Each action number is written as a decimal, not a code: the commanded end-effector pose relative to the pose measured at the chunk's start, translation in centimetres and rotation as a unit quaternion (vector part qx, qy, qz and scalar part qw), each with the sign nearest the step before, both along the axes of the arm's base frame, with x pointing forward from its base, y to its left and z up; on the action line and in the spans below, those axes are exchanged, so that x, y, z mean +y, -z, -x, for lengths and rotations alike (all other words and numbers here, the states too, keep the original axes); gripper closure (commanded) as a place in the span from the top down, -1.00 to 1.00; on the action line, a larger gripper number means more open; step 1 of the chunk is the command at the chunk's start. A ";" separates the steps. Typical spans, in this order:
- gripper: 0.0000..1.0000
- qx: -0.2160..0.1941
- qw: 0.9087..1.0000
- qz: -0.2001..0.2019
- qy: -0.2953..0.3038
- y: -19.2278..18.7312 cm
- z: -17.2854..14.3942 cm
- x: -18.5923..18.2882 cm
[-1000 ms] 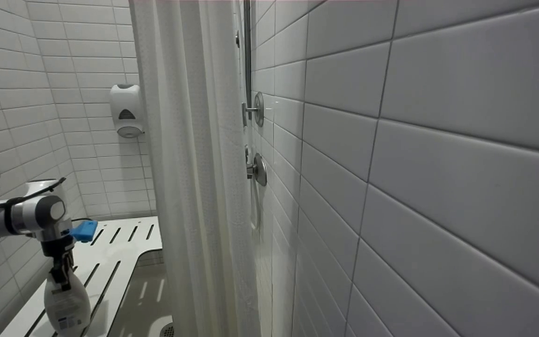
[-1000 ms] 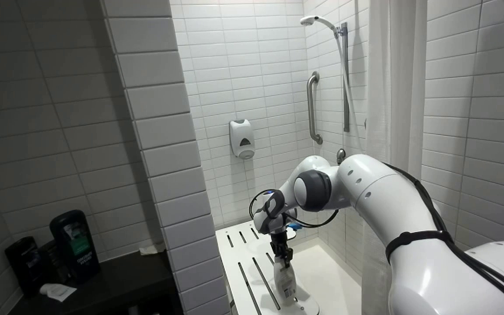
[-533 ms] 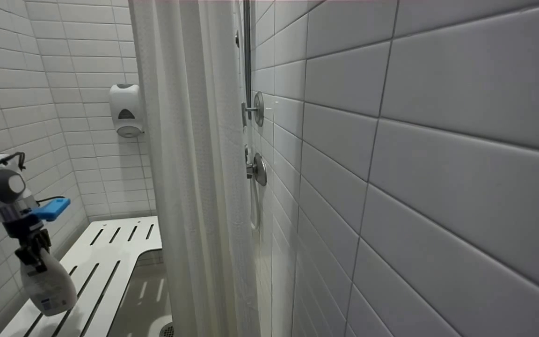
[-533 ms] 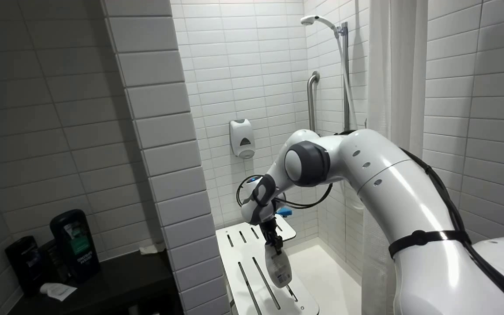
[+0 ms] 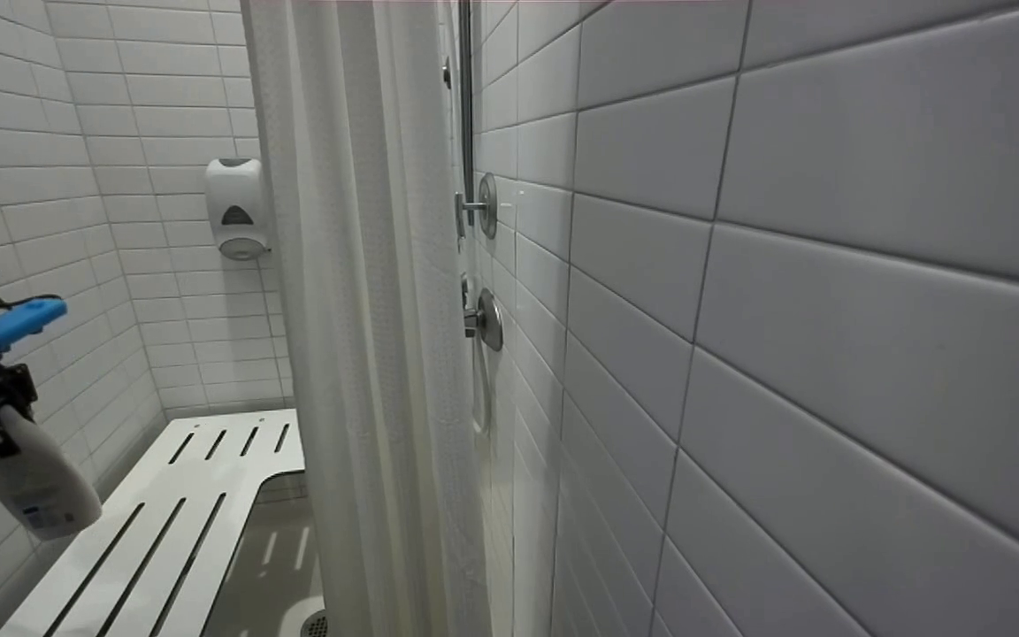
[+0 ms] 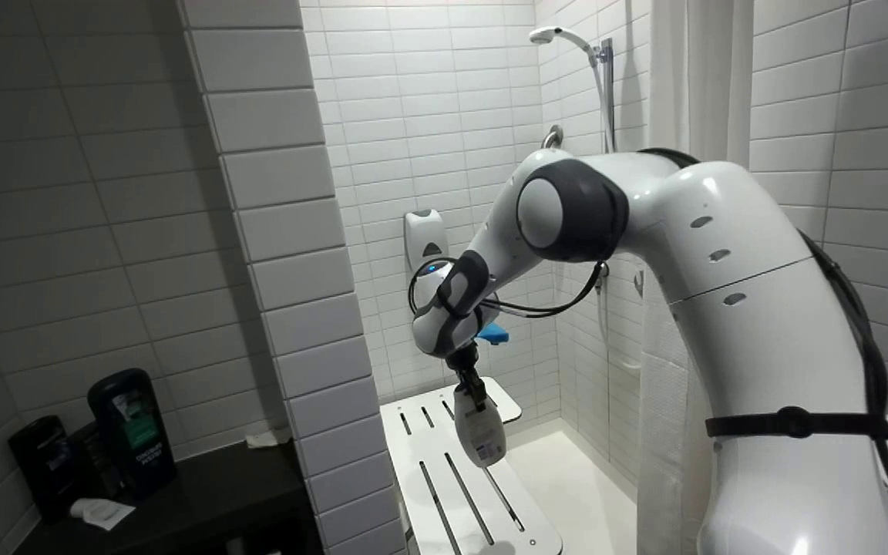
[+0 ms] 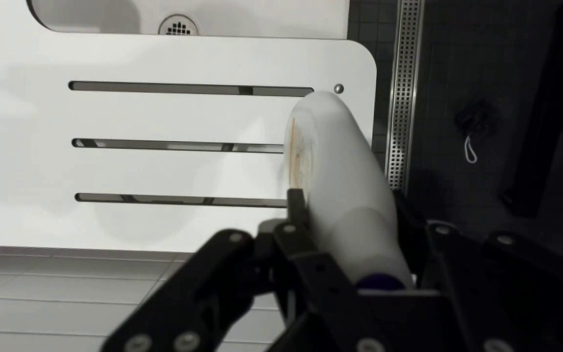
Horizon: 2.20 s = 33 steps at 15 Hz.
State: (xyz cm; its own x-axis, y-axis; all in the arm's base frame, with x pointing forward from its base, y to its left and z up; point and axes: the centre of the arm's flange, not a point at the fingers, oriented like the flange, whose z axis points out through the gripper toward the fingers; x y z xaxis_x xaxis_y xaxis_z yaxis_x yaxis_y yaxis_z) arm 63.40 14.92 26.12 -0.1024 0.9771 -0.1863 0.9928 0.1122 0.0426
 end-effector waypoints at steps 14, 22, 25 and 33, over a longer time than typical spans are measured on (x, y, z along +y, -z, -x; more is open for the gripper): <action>-0.63 -0.048 0.999 0.013 0.016 -9.9 13.3 3.0; -0.63 -0.095 0.995 0.001 0.007 -16.3 14.4 4.7; -0.63 -0.127 0.992 -0.003 0.000 -19.3 16.4 5.5; -0.63 -0.167 0.986 -0.009 0.005 -24.1 21.1 5.4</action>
